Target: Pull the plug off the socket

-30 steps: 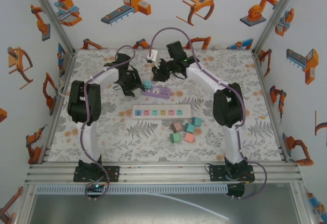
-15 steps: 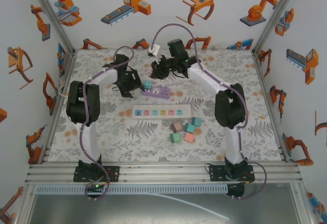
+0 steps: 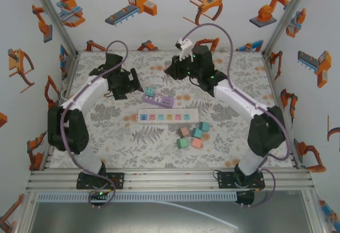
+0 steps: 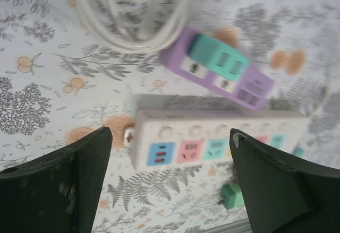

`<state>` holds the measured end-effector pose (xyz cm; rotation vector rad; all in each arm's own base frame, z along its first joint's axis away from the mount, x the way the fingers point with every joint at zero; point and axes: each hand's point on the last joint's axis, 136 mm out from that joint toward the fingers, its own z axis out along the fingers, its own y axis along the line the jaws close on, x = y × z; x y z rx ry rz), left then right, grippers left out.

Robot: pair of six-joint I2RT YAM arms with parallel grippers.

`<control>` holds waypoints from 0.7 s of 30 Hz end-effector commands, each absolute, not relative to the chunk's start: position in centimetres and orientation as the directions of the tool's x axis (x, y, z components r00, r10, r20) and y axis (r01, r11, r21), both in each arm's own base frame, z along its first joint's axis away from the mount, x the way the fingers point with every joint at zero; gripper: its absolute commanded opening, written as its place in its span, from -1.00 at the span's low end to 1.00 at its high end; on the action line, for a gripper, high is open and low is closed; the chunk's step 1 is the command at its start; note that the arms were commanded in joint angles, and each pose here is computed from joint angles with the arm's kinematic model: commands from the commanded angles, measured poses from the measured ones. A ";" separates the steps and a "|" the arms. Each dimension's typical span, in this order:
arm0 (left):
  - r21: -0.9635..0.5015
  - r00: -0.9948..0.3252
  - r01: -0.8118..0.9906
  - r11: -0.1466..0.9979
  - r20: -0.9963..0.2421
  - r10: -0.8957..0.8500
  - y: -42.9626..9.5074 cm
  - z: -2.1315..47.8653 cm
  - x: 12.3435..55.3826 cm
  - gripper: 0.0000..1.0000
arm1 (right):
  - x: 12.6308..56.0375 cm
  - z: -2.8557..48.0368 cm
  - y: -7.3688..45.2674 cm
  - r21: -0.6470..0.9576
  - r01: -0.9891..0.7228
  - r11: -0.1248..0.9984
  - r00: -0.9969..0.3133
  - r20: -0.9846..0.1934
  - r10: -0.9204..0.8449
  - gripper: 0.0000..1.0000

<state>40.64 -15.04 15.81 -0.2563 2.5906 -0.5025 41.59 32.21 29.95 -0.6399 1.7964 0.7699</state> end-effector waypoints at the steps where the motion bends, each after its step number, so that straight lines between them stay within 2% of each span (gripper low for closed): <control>1: -0.495 -0.837 0.118 0.861 -0.516 -0.182 -18.1 20.6 39.1 0.75 | 40.6 34.4 30.1 0.333 -0.665 0.669 -0.308 -0.938 0.160 -1.00; 4: -0.572 -0.804 0.293 0.766 -0.582 -0.126 -20.7 24.1 37.0 0.83 | 38.6 34.9 28.2 0.422 -0.626 0.656 -0.330 -0.905 0.268 -1.00; 8: -0.566 -0.744 0.473 0.675 -0.667 -0.038 -22.9 27.2 33.8 0.98 | 35.8 34.2 24.9 0.554 -0.533 0.640 -0.364 -0.832 0.417 -1.00; 13: -0.513 -0.664 0.632 0.581 -0.745 0.064 -24.4 29.0 29.2 0.94 | 32.0 31.9 22.4 0.701 -0.445 0.557 -0.439 -0.713 0.546 -1.00; 16: -0.490 -0.627 0.672 0.555 -0.776 0.075 -24.1 29.9 27.2 0.94 | 29.9 29.5 23.2 0.730 -0.420 0.538 -0.511 -0.681 0.525 -1.00; 21: -0.491 -0.615 0.708 0.508 -0.782 0.102 -23.6 30.7 23.4 0.94 | 26.9 25.3 27.3 0.730 -0.442 0.521 -0.626 -0.667 0.404 -1.00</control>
